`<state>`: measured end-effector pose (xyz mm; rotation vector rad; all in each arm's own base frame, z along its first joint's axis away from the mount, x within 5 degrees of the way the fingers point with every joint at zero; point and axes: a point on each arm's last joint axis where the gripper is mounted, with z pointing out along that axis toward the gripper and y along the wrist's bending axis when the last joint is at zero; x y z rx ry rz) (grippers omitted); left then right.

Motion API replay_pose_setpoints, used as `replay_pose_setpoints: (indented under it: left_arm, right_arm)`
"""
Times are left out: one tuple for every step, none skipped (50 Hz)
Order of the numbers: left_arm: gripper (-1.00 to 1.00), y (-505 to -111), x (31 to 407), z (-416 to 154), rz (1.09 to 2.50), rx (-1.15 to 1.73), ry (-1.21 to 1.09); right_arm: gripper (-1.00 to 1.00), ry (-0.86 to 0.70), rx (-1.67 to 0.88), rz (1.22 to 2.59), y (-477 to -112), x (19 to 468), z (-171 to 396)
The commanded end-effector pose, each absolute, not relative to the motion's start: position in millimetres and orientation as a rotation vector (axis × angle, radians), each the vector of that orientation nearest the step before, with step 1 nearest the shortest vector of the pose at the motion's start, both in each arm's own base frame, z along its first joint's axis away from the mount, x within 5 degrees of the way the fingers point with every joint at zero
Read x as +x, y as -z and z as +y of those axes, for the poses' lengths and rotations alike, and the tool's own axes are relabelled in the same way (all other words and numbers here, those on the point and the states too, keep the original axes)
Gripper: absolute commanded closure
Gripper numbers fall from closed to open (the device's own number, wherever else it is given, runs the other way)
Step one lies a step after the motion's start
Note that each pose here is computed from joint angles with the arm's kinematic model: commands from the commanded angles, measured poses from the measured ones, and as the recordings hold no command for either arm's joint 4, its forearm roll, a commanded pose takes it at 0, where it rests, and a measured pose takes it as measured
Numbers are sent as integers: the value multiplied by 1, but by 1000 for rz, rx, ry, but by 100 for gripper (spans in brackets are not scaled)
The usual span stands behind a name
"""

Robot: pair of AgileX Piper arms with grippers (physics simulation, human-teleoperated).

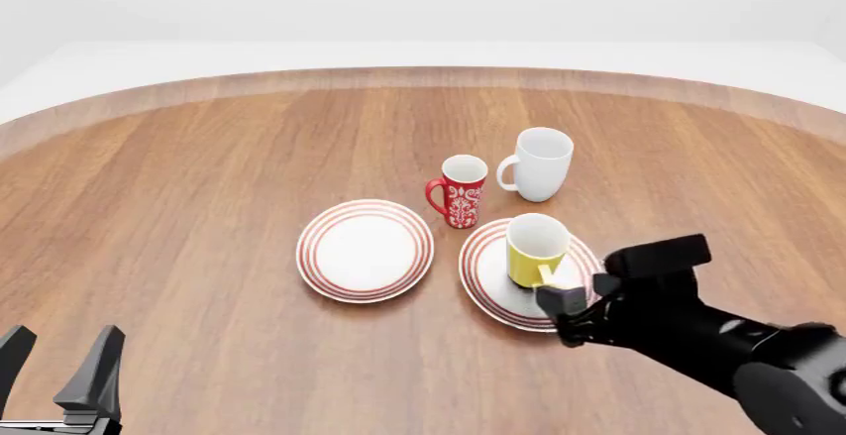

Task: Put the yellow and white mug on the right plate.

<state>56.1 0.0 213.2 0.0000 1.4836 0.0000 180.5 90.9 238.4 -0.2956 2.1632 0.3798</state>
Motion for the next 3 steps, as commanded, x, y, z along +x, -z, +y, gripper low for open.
replay_pose_setpoints:
  left_arm:
    - [-100, -213, 56, 0, 1484, 0, 0]
    - [-100, -213, 56, 0, 1484, 0, 0]
    - [-100, -213, 56, 0, 1484, 0, 0]
  right_arm:
    - [-100, -400, -316, 2119, -256, 165, 87]
    - [-100, -398, -317, 2107, -259, 163, 85]
    - [-100, -395, -320, 2102, -261, 162, 85]
